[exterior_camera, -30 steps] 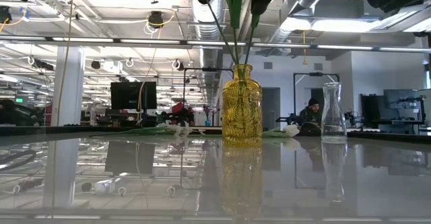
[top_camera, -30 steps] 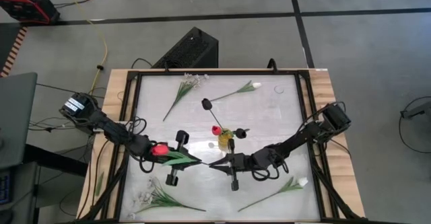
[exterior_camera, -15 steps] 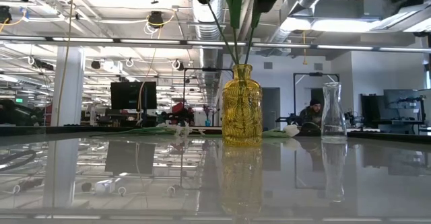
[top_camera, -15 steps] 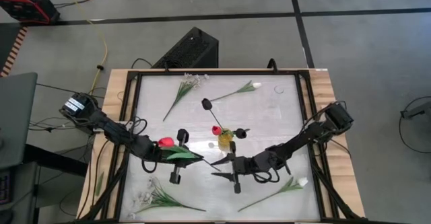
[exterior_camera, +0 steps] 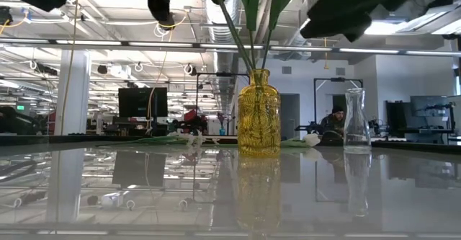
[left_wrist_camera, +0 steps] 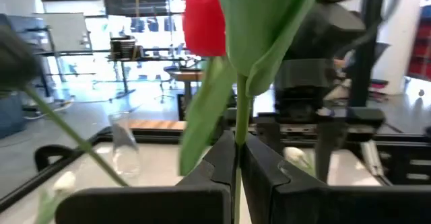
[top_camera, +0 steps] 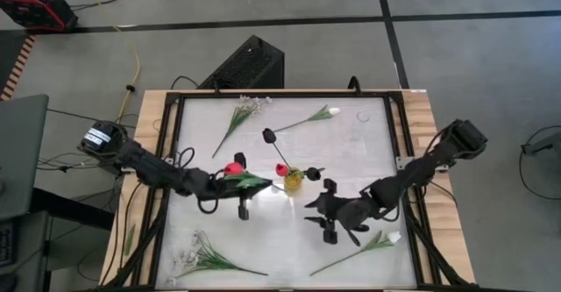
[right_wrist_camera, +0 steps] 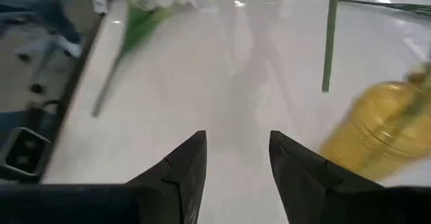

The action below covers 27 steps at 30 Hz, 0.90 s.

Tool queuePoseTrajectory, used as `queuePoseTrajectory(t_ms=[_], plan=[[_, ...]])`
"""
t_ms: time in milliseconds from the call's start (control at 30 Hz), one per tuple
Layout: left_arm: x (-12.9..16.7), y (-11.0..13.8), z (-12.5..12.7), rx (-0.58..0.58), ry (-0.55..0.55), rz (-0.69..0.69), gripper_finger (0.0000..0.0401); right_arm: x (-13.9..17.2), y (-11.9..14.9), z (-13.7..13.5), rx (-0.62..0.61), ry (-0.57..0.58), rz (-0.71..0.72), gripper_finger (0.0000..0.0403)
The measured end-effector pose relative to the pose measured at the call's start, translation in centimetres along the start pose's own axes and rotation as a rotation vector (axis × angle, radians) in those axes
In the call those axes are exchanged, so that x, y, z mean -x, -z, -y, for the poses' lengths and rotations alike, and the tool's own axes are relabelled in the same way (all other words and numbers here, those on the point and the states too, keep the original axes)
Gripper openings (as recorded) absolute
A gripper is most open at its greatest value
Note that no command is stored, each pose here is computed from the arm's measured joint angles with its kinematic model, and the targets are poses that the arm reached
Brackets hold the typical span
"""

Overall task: Sort flowers into vase by color
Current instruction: Put the red tulip into the yellow vase

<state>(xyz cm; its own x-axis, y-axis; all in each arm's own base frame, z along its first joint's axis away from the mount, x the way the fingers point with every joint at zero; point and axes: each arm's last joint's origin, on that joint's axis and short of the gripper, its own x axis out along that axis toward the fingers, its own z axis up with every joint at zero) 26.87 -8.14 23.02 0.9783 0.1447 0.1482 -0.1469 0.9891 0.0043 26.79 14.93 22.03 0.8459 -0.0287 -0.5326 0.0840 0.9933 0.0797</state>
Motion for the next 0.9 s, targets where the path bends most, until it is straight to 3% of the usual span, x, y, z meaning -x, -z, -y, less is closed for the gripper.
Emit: queuePoseTrajectory(t_ms=[133,533,900], plan=[[-0.6,0.1,-1.3,0.008,-0.04,0.004,0.0,0.3,0.5,-0.3,0.028,0.063,0.004,0.017],[-0.9,-0.9,-2.0,0.068,0.012,0.104,0.0,0.3,0.7,0.1,0.043,0.093,-0.021,0.0144],[-0.8,-1.2,-2.1,0.015,-0.02,0.116,0.0,0.3,0.8,0.2,0.049,0.098,-0.032,0.0132]])
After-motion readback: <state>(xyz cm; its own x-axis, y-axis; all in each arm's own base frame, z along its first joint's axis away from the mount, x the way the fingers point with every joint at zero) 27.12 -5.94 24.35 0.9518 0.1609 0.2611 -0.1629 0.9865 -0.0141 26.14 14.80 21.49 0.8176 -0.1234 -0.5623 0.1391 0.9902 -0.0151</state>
